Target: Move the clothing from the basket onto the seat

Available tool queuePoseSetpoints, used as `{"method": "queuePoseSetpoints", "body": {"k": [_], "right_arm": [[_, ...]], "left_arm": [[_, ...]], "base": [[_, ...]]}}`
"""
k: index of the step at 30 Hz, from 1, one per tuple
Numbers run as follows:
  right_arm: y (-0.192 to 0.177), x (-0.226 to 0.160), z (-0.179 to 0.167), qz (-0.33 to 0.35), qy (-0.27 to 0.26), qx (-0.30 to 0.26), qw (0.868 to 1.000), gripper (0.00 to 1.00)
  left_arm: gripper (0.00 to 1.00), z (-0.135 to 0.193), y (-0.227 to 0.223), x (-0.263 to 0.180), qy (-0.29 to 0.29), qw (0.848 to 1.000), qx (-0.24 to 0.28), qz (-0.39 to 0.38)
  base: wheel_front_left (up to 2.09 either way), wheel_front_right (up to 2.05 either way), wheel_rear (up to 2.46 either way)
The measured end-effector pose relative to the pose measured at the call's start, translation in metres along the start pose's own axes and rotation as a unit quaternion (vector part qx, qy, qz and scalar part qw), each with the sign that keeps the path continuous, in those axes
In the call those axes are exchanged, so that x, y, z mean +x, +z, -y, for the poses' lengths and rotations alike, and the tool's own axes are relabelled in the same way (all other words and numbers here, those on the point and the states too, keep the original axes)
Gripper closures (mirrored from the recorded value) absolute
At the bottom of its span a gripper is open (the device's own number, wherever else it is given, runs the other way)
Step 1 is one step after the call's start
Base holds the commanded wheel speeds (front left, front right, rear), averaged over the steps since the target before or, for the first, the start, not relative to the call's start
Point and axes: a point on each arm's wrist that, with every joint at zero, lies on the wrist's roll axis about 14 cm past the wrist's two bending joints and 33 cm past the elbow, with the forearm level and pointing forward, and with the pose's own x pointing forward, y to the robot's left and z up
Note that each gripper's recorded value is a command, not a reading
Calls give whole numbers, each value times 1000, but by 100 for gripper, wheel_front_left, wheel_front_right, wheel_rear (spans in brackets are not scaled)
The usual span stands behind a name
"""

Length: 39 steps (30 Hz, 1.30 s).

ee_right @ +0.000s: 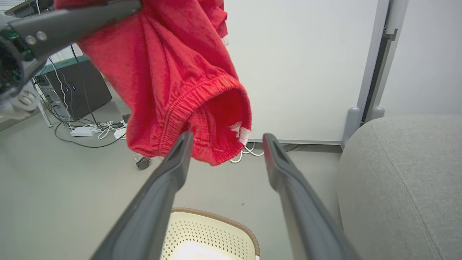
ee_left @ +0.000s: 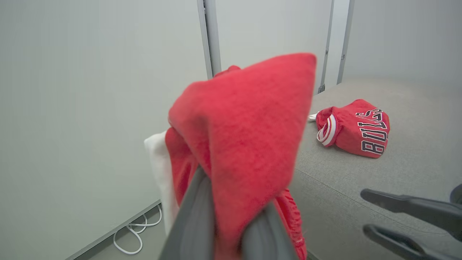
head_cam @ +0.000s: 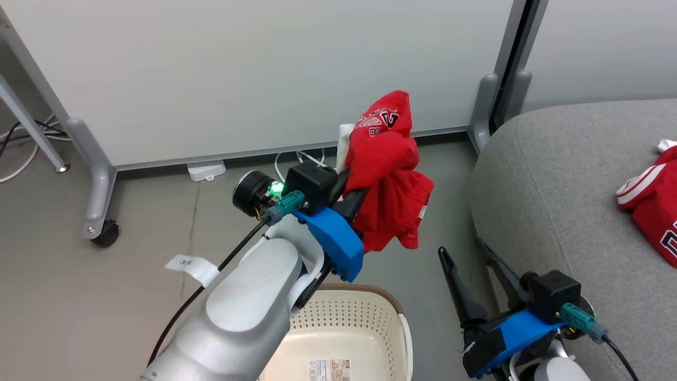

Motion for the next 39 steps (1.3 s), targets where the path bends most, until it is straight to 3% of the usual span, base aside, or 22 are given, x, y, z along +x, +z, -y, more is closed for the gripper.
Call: {"method": "queuePoseSetpoints", "body": {"k": [7, 26, 39], "right_arm": [[0, 2, -11, -2, 16, 0, 1000, 0], [-4, 35, -27, -46, 51, 23, 997, 0], [-9, 70, -33, -86, 73, -12, 993, 0]], "left_arm": [[100, 1, 19, 9, -11, 1000, 7, 9], [100, 8, 3, 15, -30, 999, -10, -6], [100, 14, 1, 15, -40, 999, -16, -9]], "base": [[0, 0, 0], [0, 0, 0], [0, 0, 0]]}}
